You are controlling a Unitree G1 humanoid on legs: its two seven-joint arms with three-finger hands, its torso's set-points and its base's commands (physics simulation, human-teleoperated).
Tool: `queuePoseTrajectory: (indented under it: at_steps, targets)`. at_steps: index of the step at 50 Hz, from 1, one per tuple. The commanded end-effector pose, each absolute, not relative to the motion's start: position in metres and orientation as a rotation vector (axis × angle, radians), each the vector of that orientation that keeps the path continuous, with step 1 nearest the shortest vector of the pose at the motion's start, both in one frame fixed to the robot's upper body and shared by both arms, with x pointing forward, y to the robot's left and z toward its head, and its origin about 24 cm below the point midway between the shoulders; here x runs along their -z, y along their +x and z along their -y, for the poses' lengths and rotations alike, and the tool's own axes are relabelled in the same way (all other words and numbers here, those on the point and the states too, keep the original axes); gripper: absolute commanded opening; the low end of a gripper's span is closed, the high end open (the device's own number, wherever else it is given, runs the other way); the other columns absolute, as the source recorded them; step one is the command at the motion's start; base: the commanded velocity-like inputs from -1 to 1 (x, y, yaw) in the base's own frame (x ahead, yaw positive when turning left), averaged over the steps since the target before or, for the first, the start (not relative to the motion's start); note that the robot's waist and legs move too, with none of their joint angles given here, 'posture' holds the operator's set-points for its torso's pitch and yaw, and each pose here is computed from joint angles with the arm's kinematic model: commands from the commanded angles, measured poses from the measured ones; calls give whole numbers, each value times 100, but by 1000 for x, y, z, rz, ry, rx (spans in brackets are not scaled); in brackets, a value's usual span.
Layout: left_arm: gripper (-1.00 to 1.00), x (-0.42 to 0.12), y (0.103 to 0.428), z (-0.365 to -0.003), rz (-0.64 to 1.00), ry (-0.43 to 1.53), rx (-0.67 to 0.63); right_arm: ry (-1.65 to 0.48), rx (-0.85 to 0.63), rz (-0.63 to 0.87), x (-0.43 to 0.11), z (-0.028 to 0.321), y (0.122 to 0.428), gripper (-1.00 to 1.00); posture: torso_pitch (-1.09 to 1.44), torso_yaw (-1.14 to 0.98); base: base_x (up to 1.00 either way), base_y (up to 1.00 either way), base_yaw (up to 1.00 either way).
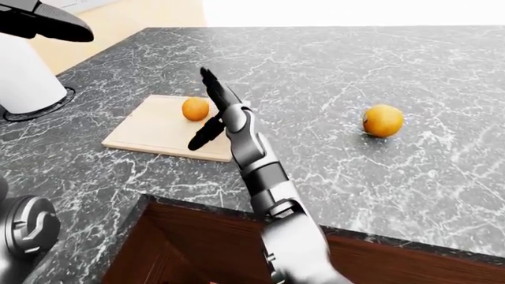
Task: Place the tangerine and the orange on separate cutting boards.
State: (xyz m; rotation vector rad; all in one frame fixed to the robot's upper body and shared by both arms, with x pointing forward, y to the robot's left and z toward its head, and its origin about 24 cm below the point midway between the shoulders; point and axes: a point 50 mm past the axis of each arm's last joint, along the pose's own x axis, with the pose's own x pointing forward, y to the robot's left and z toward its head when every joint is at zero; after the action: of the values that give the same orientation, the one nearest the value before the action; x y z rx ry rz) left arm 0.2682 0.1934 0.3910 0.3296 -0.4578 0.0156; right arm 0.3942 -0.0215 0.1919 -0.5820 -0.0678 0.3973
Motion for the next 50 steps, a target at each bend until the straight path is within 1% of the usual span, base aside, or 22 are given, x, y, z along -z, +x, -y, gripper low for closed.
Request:
queuePoseTrajectory:
  at_steps: [1,10,11,12,13,14,16,19,27,37,50]
  targets:
    - [100,-403,259,-195,526,333,-38,-577,-380,179,-218,17,393,100,0,38,0,0,0]
    - [100,-400,258,-198,523,332,-47,-536,-305,223,-226,23,393,100,0,38,0,0,0]
    - [100,-400,258,-198,523,331,-48,-524,-291,236,-244,37,393,100,0,38,0,0,0]
    - [100,-400,258,-198,523,330,-48,-504,-290,234,-251,44,392,100,0,38,0,0,0]
    - [100,-399,258,-198,521,331,-49,-501,-284,244,-253,47,391,100,0,38,0,0,0]
    - [100,-398,258,-198,519,330,-50,-494,-239,228,-253,54,393,100,0,38,0,0,0]
    - [100,-398,258,-198,518,330,-50,-434,-246,239,-256,59,390,100,0,38,0,0,0]
    - [100,-397,258,-198,516,330,-53,-434,-174,268,-273,82,385,100,0,38,0,0,0]
    - [100,-395,260,-196,509,329,-50,-432,-79,306,-302,110,373,100,0,38,0,0,0]
    - [100,-392,263,-194,500,324,-44,-440,10,302,-307,140,357,100,0,38,0,0,0]
    - [100,-394,263,-188,505,354,-21,-442,115,275,-300,171,351,100,0,35,0,0,0]
